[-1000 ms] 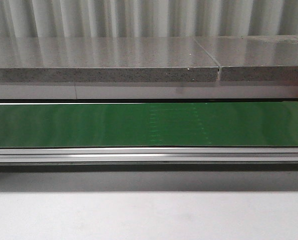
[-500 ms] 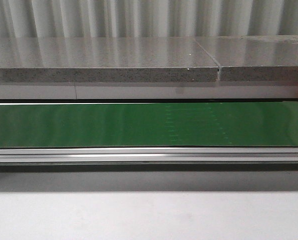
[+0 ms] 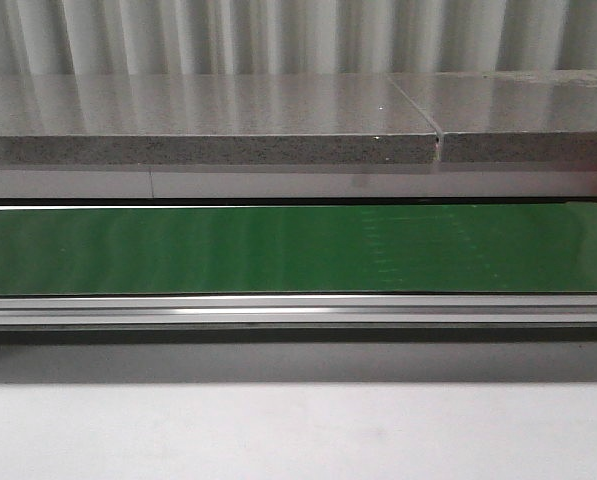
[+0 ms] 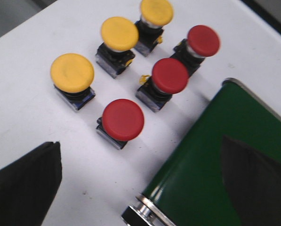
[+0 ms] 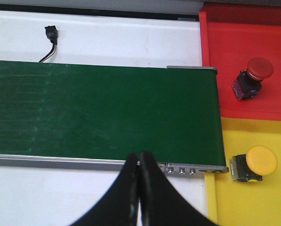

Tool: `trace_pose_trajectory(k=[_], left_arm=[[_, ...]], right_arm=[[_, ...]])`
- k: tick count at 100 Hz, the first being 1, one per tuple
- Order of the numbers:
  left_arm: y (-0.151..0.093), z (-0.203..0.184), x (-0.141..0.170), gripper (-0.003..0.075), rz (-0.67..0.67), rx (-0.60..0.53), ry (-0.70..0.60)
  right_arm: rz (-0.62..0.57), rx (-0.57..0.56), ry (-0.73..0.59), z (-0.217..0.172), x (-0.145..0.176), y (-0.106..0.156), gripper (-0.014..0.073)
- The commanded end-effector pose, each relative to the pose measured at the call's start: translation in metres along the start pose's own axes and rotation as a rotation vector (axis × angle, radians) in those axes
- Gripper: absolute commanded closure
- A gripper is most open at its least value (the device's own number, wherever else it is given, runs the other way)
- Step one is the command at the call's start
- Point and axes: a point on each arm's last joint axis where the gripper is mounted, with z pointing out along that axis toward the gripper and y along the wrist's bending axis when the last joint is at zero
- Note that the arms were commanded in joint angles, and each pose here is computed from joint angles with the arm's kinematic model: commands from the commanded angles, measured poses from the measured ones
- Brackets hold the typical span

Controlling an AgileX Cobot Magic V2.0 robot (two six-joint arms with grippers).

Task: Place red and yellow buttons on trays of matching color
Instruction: 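Lower the left gripper onto another red button and close it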

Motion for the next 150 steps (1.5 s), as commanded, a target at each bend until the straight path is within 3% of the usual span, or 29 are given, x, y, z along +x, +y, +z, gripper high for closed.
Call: trace_pose_trajectory(k=[1, 51, 105, 117, 146, 150], left_arm=[[-0.003, 0.005, -0.017, 0.0069, -0.034, 0.019, -0.058], [-0.002, 0.066, -0.033, 0.0069, -0.033, -0.047, 0.045], [0.002, 0.100, -0.022, 0.0082, -0.032, -0.083, 0.137], [0.003, 0.100, -0.022, 0.0196, -0.032, -0.084, 0.141], [0.000, 0.087, -0.026, 0.0743, -0.037, -0.065, 0.123], [-0.002, 0.081, -0.028, 0.0738, -0.029, -0.055, 0.106]], right_arm=[[-0.009, 0.003, -0.094, -0.006, -0.011, 0.000, 0.0662], [-0.009, 0.003, -0.094, -0.006, -0.011, 0.000, 0.0662], [-0.009, 0.003, -0.094, -0.006, -0.011, 0.000, 0.0662], [-0.009, 0.003, -0.094, -0.006, -0.011, 0.000, 0.0662], [-0.009, 0.003, -0.094, -0.006, -0.011, 0.000, 0.0662], [-0.009, 0.003, -0.094, -0.006, -0.011, 0.000, 0.0662]])
